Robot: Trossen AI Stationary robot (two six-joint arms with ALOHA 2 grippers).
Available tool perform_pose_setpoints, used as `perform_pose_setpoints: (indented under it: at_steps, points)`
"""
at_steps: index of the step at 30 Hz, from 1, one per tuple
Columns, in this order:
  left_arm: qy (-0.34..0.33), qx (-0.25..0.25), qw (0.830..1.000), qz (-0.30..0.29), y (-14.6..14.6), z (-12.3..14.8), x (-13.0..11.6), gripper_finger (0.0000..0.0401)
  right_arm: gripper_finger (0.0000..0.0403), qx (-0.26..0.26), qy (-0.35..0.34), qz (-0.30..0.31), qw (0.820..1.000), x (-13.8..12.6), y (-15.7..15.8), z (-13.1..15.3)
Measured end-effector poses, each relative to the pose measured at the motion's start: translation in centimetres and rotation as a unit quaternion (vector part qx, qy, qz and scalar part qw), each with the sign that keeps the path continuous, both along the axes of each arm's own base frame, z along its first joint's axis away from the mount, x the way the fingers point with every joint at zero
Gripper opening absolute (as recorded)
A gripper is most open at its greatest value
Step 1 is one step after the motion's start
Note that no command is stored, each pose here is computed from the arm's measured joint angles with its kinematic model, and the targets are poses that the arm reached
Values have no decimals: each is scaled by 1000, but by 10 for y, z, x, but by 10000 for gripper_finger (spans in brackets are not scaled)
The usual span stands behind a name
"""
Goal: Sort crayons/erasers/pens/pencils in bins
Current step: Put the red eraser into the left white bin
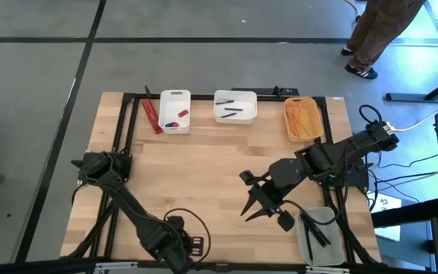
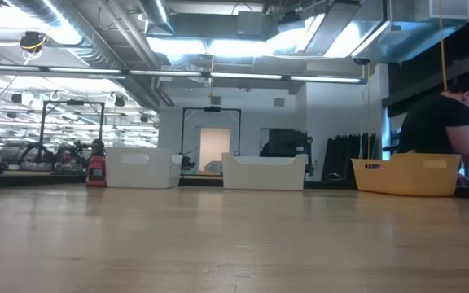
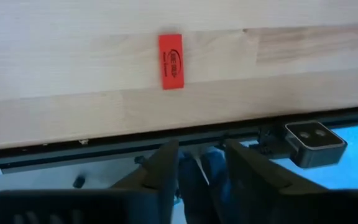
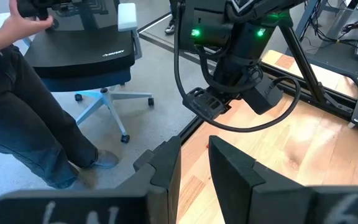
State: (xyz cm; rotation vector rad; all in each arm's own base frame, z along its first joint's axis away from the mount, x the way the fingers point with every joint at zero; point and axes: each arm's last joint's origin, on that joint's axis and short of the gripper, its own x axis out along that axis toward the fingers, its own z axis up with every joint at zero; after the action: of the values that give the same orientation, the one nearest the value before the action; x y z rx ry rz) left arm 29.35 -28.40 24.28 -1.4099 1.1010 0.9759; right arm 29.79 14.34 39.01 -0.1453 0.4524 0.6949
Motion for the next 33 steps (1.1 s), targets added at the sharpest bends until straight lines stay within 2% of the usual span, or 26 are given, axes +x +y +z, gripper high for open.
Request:
perform_pose_setpoints:
  at_steps: [6, 10, 21, 33]
  points:
    - [18, 6, 1000, 2, 0, -7, 1, 209, 85, 0, 0, 0, 1000, 0, 0, 0]
    - [36, 9, 999, 5, -2, -18, 3, 234, 85, 0, -1, 0, 1000, 0, 0, 0]
    - [45, 68, 997, -7, 1, -54, 19, 232, 85, 1, -3, 0, 1000, 0, 0, 1]
    - [61, 80, 995, -21, 8, -68, 28, 232, 85, 1, -3, 0, 1000, 0, 0, 1]
